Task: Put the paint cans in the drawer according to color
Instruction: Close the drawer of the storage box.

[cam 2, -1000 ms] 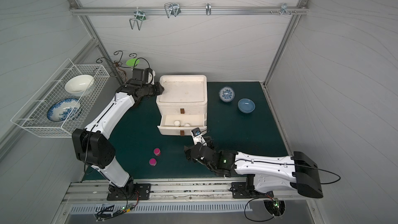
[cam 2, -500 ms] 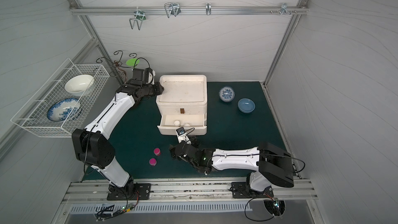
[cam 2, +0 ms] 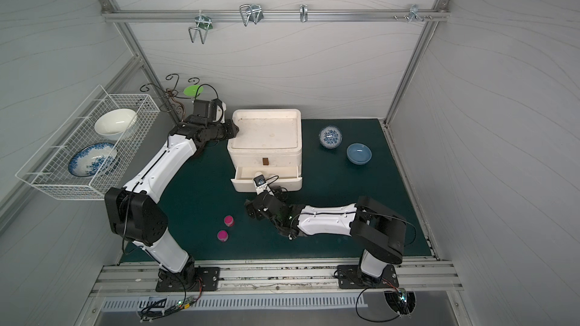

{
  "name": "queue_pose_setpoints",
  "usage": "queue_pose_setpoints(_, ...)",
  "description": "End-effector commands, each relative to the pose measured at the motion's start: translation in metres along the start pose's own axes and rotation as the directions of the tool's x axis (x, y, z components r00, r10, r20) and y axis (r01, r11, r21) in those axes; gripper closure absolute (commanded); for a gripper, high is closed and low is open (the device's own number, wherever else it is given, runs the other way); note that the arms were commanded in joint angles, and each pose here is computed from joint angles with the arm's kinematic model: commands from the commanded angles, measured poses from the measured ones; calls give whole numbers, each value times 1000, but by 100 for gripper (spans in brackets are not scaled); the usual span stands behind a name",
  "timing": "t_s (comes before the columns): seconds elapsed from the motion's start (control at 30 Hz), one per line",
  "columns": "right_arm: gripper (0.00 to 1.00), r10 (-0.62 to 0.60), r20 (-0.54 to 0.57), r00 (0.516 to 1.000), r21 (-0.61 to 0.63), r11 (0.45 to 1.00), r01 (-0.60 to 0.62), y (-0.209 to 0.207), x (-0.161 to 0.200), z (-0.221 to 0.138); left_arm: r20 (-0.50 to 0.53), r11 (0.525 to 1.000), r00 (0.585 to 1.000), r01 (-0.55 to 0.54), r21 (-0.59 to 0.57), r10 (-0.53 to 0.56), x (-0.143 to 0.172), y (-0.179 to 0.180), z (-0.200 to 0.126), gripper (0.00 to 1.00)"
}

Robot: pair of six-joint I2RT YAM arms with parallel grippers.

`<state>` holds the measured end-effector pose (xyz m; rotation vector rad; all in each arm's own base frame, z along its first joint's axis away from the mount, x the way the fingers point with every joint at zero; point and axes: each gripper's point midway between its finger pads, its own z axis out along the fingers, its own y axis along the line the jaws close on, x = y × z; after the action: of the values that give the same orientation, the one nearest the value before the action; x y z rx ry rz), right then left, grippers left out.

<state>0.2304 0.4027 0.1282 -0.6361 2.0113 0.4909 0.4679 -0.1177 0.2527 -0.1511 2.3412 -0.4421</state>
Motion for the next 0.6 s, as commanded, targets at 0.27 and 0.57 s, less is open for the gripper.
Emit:
queue_pose_setpoints(0.27,1,-71,145,987,20,997,69,-2,-58,41,-70,994,992,109,26,-107,19,4,5,75)
queue_pose_setpoints(0.57,1,-120,170,978,32,993,117,-20,-64,63,-69,992,991,118,40,-115,17,2,3,74)
